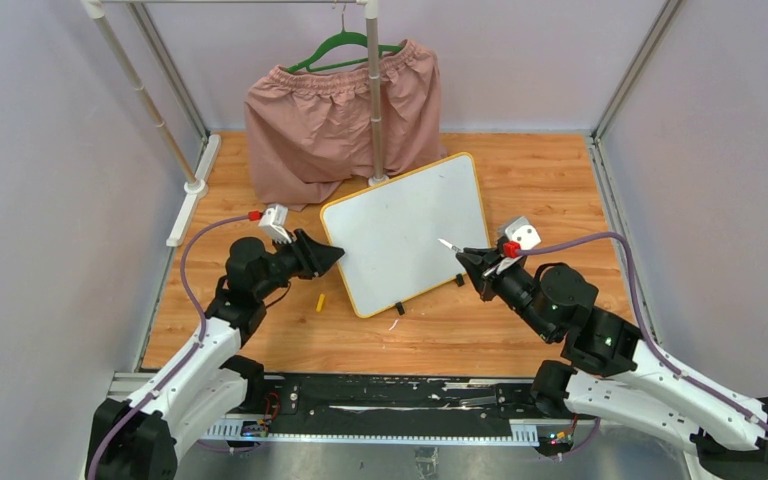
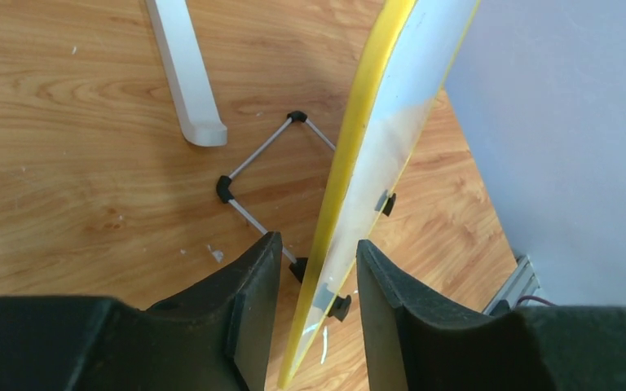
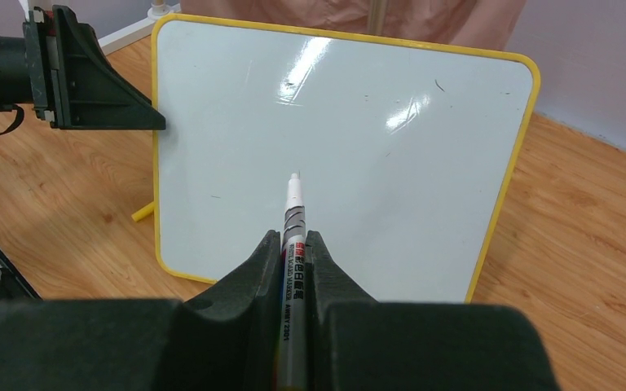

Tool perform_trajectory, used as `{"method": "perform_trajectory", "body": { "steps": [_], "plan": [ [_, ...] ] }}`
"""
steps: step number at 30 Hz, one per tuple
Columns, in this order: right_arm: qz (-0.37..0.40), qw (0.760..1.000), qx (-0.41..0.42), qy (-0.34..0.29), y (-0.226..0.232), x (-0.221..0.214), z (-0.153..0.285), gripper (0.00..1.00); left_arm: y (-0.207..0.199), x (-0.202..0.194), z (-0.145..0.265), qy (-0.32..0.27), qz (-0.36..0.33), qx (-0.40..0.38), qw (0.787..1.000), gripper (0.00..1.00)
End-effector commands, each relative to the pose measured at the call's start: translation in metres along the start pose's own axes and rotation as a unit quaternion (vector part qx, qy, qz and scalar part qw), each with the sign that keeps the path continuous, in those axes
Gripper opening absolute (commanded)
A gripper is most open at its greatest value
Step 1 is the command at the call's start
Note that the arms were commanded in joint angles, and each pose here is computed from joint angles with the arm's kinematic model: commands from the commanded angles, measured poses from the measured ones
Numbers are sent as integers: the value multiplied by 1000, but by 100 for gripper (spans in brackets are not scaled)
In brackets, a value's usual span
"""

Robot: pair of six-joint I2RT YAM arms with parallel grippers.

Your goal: Write a sentence on the whiteboard

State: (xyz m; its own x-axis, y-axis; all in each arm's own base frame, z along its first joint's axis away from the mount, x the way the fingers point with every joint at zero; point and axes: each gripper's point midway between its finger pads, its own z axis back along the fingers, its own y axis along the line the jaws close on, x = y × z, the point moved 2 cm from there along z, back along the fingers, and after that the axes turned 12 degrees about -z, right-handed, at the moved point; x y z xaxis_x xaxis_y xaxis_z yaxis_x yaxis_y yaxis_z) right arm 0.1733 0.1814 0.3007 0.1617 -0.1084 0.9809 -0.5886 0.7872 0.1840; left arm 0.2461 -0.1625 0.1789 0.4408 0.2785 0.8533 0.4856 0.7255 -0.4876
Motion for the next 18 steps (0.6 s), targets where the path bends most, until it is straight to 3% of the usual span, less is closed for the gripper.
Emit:
{"method": "perform_trajectory", "body": {
  "steps": [1, 18],
  "plan": [
    [-9, 1000, 7, -17, 1, 7, 4, 0, -6, 22, -2, -38, -22, -12, 999, 41],
    [-11, 1000, 14, -15, 2, 5, 7, 0, -14, 34, -21, -33, -39, -49, 997, 22]
  ]
}}
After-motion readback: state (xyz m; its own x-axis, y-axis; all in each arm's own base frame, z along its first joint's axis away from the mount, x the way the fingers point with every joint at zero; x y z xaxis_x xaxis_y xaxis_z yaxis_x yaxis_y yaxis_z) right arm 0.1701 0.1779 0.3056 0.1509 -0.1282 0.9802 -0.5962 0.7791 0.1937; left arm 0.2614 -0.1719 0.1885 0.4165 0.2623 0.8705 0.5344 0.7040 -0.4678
